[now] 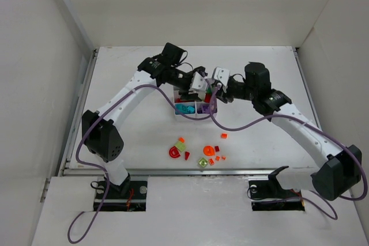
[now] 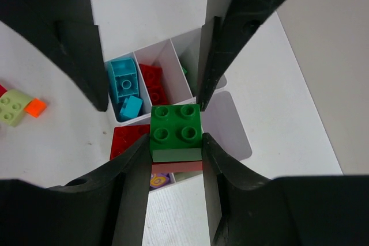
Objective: Sort the legos into containers by color
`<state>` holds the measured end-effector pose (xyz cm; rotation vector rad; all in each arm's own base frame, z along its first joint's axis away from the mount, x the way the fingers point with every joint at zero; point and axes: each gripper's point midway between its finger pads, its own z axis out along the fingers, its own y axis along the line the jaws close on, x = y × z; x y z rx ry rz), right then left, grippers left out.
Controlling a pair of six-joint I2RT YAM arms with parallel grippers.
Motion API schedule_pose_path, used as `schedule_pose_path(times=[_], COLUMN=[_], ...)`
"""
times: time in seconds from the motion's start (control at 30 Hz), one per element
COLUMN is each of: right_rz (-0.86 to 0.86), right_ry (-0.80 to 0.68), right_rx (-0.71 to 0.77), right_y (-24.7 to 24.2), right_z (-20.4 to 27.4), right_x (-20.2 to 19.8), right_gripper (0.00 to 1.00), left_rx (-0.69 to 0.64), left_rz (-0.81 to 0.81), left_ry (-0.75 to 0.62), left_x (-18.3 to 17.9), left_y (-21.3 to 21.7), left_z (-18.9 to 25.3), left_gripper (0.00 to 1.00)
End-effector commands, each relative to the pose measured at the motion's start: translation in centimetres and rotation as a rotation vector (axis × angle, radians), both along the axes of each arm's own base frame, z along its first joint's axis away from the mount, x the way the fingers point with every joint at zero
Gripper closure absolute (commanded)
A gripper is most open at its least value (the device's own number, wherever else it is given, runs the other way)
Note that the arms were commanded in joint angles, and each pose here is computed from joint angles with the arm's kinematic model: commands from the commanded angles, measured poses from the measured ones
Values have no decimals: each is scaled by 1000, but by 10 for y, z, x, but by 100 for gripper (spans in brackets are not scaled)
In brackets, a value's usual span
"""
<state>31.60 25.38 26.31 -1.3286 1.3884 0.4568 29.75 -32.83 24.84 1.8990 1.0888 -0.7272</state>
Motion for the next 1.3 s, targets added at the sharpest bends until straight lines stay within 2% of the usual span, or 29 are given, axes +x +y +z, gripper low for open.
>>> schedule_pose_path(times=[0.0,0.23,0.4,0.43,0.57,0.67,0.7,0.73,0.83,0.9,0.97,1.0,1.07,1.27], right_rz=[79,81,81,81,73,59,41,21,-77,-150,-262,-354,-421,-376], right_ry=[-74,-77,-69,-77,-78,-63,-36,-18,45,67,126,168,222,293], right_rx=[43,38,34,38,36,32,43,49,72,77,127,169,216,301], right_y=[18,22,23,23,22,22,23,22,18,12,3,-9,-19,-15], right_z=[26,25,22,26,26,22,22,21,20,19,20,20,17,6], right_x=[-12,-14,-13,-12,-11,-9,-6,-5,7,14,24,33,40,35], right_gripper=[100,100,100,100,100,100,97,79,61,53,35,33,33,33], left_rx=[-89,-117,-123,-118,-118,-118,-118,-118,-110,-101,-97,-102,-99,-100], left_rz=[-26,30,20,21,28,28,28,28,39,65,132,175,220,292], left_ry=[22,6,45,52,40,40,40,40,34,35,39,13,14,17], left_x=[-9,2,-3,-4,-4,-4,-4,-4,-2,3,14,23,31,40], left_y=[-15,-19,-20,-19,-18,-18,-18,-18,-17,-16,-16,-12,-12,-9], left_z=[27,36,34,30,33,33,33,33,32,29,27,28,24,19], left_gripper=[34,37,59,70,90,100,100,100,100,100,100,100,100,100])
